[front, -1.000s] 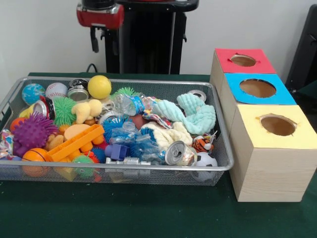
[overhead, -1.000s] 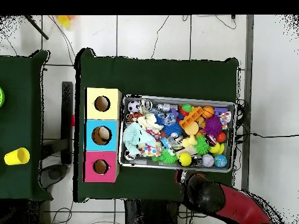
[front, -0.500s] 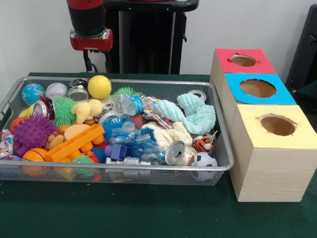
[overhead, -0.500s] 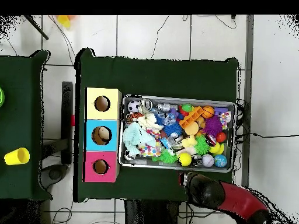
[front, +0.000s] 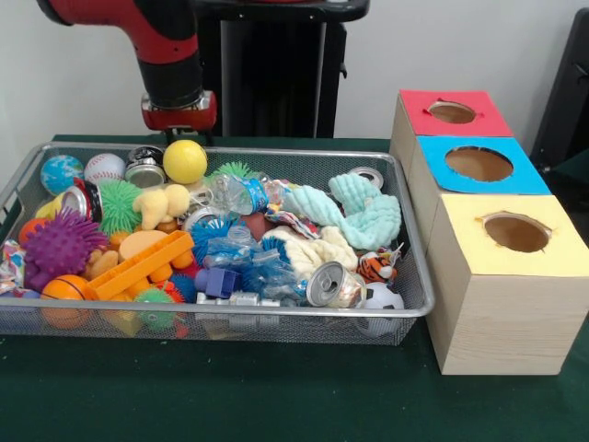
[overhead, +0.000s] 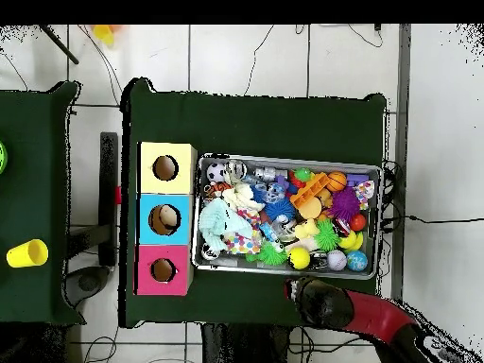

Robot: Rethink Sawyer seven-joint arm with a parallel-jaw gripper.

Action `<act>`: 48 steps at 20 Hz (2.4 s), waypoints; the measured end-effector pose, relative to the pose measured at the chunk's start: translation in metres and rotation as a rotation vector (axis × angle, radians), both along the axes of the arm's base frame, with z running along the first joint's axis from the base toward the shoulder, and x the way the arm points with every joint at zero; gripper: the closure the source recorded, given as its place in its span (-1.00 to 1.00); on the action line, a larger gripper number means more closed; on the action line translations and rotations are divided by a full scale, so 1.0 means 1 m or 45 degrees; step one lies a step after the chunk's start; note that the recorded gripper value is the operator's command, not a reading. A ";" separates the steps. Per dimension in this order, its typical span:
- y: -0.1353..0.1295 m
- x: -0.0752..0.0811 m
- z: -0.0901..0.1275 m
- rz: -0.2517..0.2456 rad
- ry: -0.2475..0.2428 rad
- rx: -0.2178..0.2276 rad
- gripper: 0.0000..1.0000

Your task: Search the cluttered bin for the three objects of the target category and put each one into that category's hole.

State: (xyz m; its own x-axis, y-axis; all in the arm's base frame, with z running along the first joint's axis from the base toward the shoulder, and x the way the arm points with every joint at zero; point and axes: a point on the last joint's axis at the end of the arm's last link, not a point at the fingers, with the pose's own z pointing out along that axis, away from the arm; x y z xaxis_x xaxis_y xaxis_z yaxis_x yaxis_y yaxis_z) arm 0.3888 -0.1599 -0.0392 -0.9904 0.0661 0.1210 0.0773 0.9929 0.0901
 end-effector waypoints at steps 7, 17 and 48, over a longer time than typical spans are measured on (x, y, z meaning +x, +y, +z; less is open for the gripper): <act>-0.025 0.005 -0.006 -0.018 -0.029 -0.031 -1.00; -0.067 0.004 -0.014 -0.109 -0.057 -0.061 -1.00; -0.023 0.080 0.113 -0.022 0.043 -0.070 -1.00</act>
State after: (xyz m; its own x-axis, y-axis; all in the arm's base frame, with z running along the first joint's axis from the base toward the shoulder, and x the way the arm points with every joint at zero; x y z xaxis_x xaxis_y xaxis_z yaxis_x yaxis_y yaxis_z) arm 0.4691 -0.1829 0.0734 -0.9845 0.0907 0.1498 0.0966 0.9948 0.0325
